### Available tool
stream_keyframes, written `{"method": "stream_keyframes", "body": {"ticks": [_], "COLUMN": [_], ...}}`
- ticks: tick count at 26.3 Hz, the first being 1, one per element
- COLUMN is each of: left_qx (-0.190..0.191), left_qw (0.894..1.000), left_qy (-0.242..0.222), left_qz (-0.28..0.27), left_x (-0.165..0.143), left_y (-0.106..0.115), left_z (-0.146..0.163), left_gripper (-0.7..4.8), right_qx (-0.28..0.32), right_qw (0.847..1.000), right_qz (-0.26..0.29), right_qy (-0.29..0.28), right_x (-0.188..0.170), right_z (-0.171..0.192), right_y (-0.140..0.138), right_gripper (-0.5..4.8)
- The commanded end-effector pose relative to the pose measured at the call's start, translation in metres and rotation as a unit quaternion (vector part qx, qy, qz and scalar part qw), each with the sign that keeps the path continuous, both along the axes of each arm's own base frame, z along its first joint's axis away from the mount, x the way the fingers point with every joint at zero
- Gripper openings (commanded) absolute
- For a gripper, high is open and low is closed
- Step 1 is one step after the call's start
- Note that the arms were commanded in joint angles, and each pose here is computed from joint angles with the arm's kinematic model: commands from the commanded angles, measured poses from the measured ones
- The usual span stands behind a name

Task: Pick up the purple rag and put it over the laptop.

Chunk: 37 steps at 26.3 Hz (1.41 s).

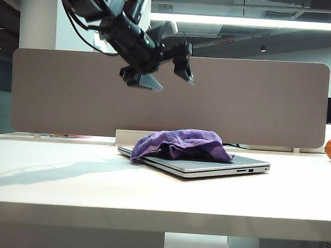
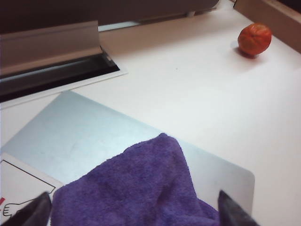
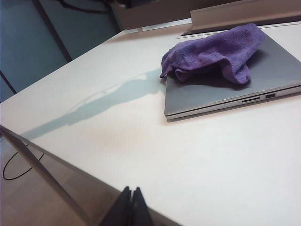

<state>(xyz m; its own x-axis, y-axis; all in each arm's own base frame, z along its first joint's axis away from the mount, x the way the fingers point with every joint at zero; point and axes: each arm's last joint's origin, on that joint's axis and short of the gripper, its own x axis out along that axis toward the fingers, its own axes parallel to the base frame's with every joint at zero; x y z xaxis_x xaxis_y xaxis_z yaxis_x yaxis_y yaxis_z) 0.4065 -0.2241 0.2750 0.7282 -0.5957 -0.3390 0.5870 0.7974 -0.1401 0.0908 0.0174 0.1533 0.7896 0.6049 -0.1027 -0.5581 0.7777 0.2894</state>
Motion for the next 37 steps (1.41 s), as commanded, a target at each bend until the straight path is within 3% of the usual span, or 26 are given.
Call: {"method": "stream_keyframes", "body": {"ticks": [1, 5, 8, 12, 17, 31, 37], "left_qx": [-0.002, 0.01, 0.035, 0.088, 0.13, 0.131, 0.126], "left_qw": [1.0, 1.0, 0.999, 0.996, 0.991, 0.991, 0.991], "left_qy": [0.0, 0.014, 0.021, 0.008, -0.001, -0.022, -0.047], "left_qz": [0.0, -0.001, -0.005, -0.006, -0.008, -0.001, 0.022], "left_x": [-0.006, -0.014, -0.025, -0.037, -0.057, -0.096, -0.13], "left_y": [0.003, 0.008, 0.014, 0.022, 0.033, 0.055, 0.075], "left_z": [0.014, 0.024, 0.034, 0.046, 0.067, 0.108, 0.112], "left_gripper": [3.73, 1.49, -0.08, -0.06, -0.06, -0.06, -0.06], "right_qx": [0.0, -0.005, -0.01, -0.02, -0.034, -0.078, -0.097], "right_qw": [1.0, 1.0, 0.998, 0.99, 0.968, 0.954, 0.949], "right_qz": [-0.002, -0.013, -0.059, -0.14, -0.248, -0.29, -0.301], "right_qy": [-0.004, -0.007, -0.014, -0.017, -0.017, -0.03, -0.019], "right_x": [0.0, 0.001, 0.002, 0.004, 0.006, 0.006, 0.006], "right_z": [0.0, 0.0, 0.001, 0.001, 0.001, 0.001, -0.002], "right_y": [0.0, -0.001, -0.003, -0.007, -0.013, -0.016, -0.017], "right_gripper": [0.22, 0.22, 0.22, 0.22, 0.22, 0.21, 0.22]}}
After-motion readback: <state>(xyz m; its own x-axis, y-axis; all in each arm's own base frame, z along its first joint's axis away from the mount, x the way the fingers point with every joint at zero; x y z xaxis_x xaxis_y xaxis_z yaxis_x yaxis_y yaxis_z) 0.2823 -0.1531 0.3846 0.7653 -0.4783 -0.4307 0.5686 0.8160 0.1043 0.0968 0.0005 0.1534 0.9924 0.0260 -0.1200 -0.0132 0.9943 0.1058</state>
